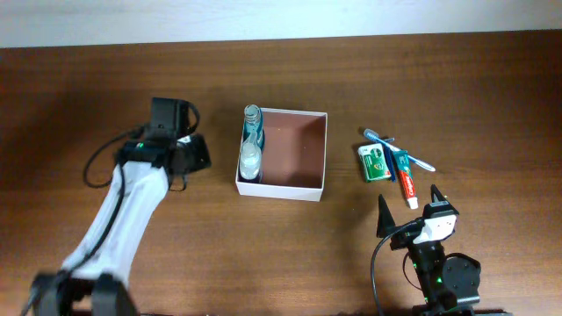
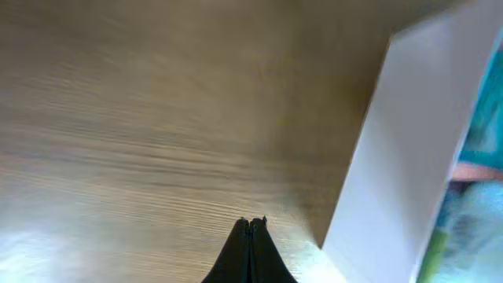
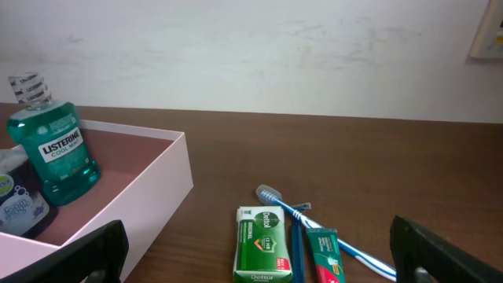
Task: Pack container
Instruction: 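Push the box's left side with the left gripper to adjust it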
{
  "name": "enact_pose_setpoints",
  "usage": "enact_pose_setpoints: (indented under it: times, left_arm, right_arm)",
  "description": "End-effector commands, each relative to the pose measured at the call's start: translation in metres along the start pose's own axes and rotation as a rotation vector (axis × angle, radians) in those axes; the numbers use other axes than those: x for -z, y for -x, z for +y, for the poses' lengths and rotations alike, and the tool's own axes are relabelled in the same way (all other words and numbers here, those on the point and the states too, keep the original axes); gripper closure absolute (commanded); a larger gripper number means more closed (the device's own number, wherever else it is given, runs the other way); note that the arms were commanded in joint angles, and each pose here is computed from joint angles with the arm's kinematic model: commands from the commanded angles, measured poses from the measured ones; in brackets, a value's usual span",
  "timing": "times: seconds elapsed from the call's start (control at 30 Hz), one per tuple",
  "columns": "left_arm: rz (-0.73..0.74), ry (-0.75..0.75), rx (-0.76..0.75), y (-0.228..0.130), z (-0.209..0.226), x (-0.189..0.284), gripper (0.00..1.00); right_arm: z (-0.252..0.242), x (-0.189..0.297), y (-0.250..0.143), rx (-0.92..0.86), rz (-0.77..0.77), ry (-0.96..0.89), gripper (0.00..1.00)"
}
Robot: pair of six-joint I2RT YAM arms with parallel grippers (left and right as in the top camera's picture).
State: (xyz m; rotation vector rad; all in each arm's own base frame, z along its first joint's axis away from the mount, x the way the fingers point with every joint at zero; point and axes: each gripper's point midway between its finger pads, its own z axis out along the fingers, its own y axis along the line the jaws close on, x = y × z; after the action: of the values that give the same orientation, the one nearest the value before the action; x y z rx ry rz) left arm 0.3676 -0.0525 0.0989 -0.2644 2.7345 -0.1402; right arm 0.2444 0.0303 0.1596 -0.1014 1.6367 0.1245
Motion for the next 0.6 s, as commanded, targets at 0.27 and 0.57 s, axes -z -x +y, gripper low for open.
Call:
enact_pose_setpoints:
  times: [0.27, 0.57]
  left_arm:
    - [0.179, -0.227, -0.112, -0.030, -0.040, -0.040, 1.00]
    - [0.195, -0.341, -0.218, -0.042, -0.076, -0.034, 1.00]
  right_arm:
    - [-0.002, 0.000, -0.002, -0.001, 0.002, -0.006, 0.01]
    - [-0.002, 0.000, -0.002, -0.001, 0.002, -0.006, 0.01]
